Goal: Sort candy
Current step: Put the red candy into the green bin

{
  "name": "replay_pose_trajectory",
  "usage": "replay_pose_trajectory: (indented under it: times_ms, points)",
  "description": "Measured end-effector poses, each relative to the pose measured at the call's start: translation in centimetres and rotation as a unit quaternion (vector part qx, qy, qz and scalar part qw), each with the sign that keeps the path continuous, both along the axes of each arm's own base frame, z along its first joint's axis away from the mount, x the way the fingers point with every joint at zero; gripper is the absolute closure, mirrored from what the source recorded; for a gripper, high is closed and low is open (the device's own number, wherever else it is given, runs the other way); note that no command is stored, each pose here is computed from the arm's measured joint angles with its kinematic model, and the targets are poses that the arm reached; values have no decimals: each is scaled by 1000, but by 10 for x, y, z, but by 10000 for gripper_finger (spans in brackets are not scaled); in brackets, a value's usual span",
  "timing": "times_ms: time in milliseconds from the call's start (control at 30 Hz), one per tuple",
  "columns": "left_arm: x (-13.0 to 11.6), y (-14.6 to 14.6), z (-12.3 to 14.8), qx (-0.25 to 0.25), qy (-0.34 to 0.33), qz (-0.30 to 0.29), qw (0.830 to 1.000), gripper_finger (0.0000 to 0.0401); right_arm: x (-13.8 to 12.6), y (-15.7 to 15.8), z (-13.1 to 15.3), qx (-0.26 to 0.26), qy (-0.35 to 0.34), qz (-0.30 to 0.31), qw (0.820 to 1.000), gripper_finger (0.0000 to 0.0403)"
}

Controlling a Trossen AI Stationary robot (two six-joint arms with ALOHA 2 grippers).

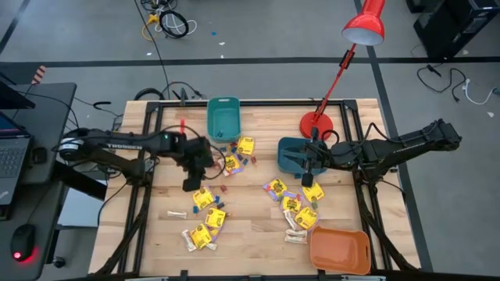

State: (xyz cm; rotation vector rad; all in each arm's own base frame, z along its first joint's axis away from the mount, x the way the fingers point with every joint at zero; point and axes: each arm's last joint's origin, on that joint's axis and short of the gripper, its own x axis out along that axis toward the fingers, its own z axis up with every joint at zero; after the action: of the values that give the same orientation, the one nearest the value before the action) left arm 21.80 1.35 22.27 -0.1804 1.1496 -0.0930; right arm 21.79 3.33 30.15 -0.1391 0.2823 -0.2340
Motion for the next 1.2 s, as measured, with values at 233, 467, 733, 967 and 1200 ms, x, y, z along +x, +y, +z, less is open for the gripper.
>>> replay_pose_trajectory:
  times_ms: [233, 467, 733, 967, 1200]
  points:
    - [3, -4, -31, 65, -65, 17, 996, 272, 0, 0, 0, 0, 0, 0, 1000, 325]
    - [2, 0, -49, 129, -112, 58, 984, 273, 0, 0, 0, 0, 0, 0, 1000, 325]
    - [-9, 3, -72, 167, -119, 87, 975, 273, 0, 0, 0, 1, 0, 0, 1000, 325]
    - [-15, 4, -84, 190, -138, 106, 966, 273, 0, 0, 0, 1, 0, 0, 1000, 325]
    - [-22, 5, -95, 206, -153, 119, 959, 273, 0, 0, 0, 1, 0, 0, 1000, 325]
